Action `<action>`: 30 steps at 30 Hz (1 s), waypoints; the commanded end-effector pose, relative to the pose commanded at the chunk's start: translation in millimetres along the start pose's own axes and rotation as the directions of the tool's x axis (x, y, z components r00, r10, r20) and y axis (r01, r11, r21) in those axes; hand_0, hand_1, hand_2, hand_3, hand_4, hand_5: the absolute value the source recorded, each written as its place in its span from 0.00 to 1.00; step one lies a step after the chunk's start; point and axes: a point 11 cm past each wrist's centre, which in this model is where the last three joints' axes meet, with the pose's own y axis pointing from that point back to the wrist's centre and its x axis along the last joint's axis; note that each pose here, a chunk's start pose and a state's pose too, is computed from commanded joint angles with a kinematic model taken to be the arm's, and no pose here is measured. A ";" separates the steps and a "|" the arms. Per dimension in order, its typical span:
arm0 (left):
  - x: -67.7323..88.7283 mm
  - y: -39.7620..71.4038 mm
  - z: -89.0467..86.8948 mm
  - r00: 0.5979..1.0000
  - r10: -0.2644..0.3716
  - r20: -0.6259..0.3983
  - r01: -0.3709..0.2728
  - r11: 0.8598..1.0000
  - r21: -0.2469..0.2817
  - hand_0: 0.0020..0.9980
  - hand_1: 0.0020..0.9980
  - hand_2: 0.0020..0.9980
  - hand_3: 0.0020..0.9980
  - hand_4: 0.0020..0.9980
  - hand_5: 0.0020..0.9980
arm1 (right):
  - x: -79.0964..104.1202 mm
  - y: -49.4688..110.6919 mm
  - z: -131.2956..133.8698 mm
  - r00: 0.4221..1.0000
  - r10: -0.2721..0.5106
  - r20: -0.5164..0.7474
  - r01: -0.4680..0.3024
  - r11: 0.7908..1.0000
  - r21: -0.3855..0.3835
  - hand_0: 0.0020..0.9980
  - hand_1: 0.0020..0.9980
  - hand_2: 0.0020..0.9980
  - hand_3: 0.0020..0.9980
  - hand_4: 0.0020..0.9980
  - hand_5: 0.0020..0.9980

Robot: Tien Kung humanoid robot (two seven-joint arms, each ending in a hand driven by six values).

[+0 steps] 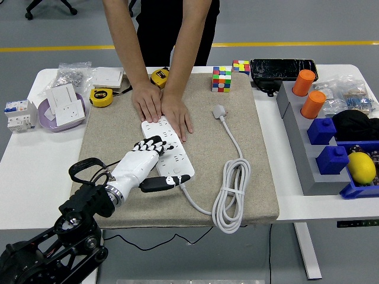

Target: Pick up the plug,place it near the board,insert it into the board,press the button

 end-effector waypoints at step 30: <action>27.1 20.8 47.3 0.983 -0.058 0.173 0.077 0.991 -0.106 0.17 0.05 0.16 0.86 0.54 0.05 | 0.2 0.0 -0.1 1.000 0.000 -0.005 0.000 1.000 -0.001 0.88 0.73 0.72 0.73 1.00 0.68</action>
